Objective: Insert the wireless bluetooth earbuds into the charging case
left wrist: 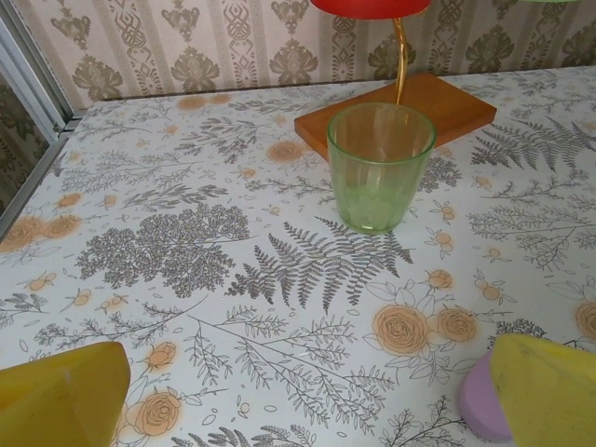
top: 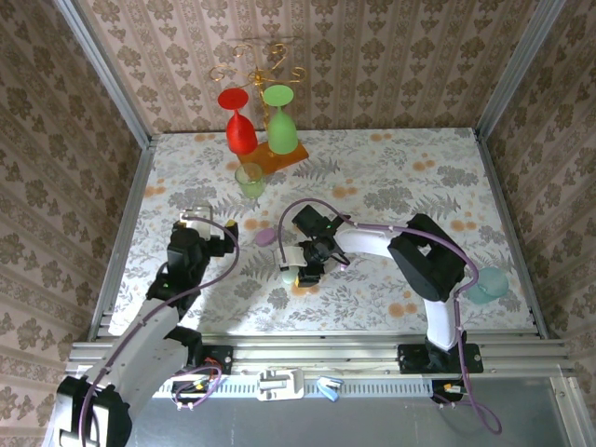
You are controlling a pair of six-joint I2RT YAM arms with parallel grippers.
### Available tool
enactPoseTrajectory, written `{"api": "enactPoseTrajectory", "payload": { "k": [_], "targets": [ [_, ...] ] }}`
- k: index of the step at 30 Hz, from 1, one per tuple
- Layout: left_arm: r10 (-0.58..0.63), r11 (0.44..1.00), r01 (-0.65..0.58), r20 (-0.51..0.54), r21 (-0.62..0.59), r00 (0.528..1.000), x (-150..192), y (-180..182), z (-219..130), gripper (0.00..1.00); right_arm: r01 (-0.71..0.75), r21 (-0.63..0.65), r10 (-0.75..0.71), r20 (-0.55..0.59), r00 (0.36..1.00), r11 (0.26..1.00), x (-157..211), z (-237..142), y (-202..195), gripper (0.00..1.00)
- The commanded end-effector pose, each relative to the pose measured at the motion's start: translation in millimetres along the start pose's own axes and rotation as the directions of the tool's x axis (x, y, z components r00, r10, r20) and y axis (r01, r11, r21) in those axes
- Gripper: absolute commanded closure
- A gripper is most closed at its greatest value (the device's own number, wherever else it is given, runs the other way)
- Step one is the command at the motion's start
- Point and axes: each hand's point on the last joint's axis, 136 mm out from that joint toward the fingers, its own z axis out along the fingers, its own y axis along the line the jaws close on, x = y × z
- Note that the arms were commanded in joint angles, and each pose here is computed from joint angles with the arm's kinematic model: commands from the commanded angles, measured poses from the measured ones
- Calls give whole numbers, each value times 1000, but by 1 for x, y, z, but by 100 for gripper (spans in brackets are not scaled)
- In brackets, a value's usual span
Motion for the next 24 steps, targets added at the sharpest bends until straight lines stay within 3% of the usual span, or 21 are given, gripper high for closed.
{"api": "enactPoseTrajectory", "payload": {
  "k": [1,3,9,14,17,20,24],
  "targets": [
    [-14,1000,14,-10,3,1000,6,1,-2,0,-6,-18,6,-2,1000,1000,-3,0,3,48],
    [-11,1000,11,-14,2,1000,8,2,-2,0,-13,-22,13,-2,1000,1000,-2,0,5,56],
    [-4,1000,5,-5,26,1000,7,-3,-1,0,-40,1,40,17,999,999,-4,-8,5,61],
    [31,989,-37,43,141,999,-1,-26,2,0,-120,71,111,110,988,990,-11,-39,-5,66],
    [103,962,-125,99,244,990,-8,-57,3,0,-175,117,154,167,974,978,-11,-66,-11,67],
    [210,867,-260,160,425,964,-8,-107,-2,0,-236,143,207,195,959,961,-5,-93,-13,68],
    [283,694,-384,260,608,923,-2,-166,-15,0,-311,179,267,234,935,933,4,-132,-13,71]
  ]
}}
